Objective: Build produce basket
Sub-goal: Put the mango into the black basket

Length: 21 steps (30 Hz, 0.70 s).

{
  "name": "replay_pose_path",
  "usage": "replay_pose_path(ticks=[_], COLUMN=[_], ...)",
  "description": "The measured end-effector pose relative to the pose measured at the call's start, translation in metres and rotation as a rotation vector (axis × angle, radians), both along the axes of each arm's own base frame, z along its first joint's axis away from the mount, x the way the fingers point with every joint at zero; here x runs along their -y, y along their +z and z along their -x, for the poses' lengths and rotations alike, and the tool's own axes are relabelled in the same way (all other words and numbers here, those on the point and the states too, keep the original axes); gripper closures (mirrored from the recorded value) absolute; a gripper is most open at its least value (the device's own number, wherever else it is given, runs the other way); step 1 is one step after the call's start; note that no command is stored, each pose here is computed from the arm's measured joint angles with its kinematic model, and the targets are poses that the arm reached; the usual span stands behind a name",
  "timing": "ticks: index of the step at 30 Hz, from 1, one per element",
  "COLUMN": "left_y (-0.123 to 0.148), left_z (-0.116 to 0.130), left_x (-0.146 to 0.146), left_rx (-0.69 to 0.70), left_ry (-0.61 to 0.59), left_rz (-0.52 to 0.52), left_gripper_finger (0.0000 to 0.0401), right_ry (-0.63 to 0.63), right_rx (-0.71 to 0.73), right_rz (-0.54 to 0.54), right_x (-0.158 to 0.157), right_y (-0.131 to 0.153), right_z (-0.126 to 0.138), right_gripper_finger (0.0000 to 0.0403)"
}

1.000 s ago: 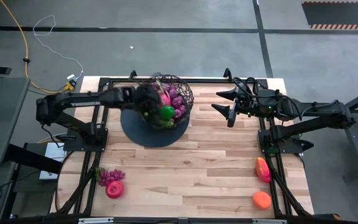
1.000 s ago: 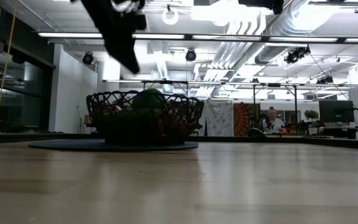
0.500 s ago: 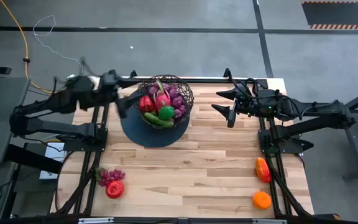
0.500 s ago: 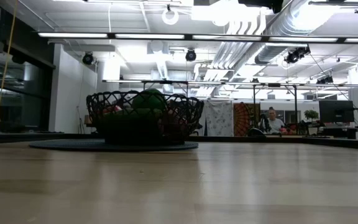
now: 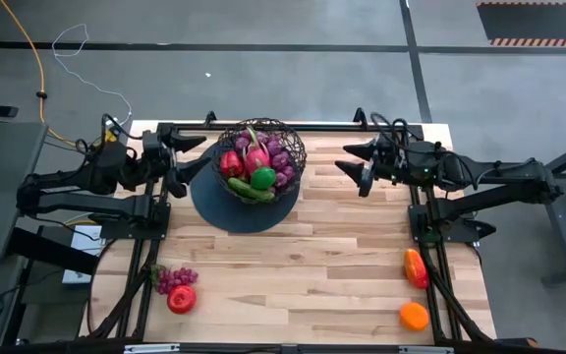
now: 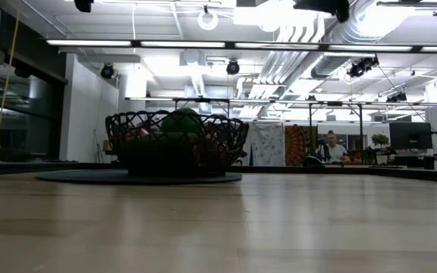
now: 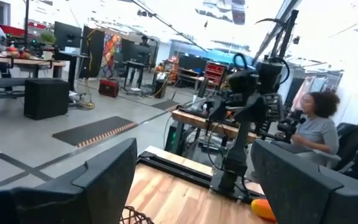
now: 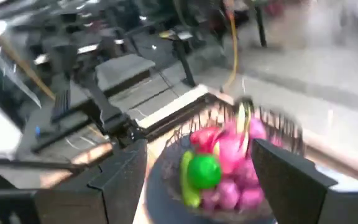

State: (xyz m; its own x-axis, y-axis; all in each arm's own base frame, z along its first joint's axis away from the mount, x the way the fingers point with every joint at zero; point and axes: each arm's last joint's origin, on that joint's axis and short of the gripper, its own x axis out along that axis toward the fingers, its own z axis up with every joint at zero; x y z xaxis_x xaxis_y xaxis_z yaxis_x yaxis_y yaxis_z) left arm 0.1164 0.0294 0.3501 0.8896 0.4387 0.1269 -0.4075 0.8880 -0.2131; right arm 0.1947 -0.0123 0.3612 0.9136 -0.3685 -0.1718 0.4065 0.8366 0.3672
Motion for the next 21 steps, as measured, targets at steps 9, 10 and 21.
replay_pose_path(ticks=[9, 10, 21], left_y=[0.000, 0.000, 0.000], left_z=[0.000, 0.000, 0.000], left_x=[0.000, 0.000, -0.001], left_rx=[-0.001, -0.001, -0.003], left_ry=[0.009, 0.010, 0.043], left_rz=[0.001, 0.001, 0.006], left_gripper_finger=[0.0096, 0.0096, 0.0096], right_ry=[0.089, 0.088, -0.089], right_rx=[-0.803, -0.914, -1.474], right_rz=[-0.741, -0.790, -1.036], right_x=[-0.020, -0.026, -0.091], right_y=[-0.062, -0.073, -0.169], right_z=[0.006, 0.008, 0.047], right_gripper_finger=[0.0126, 0.0126, 0.0126])
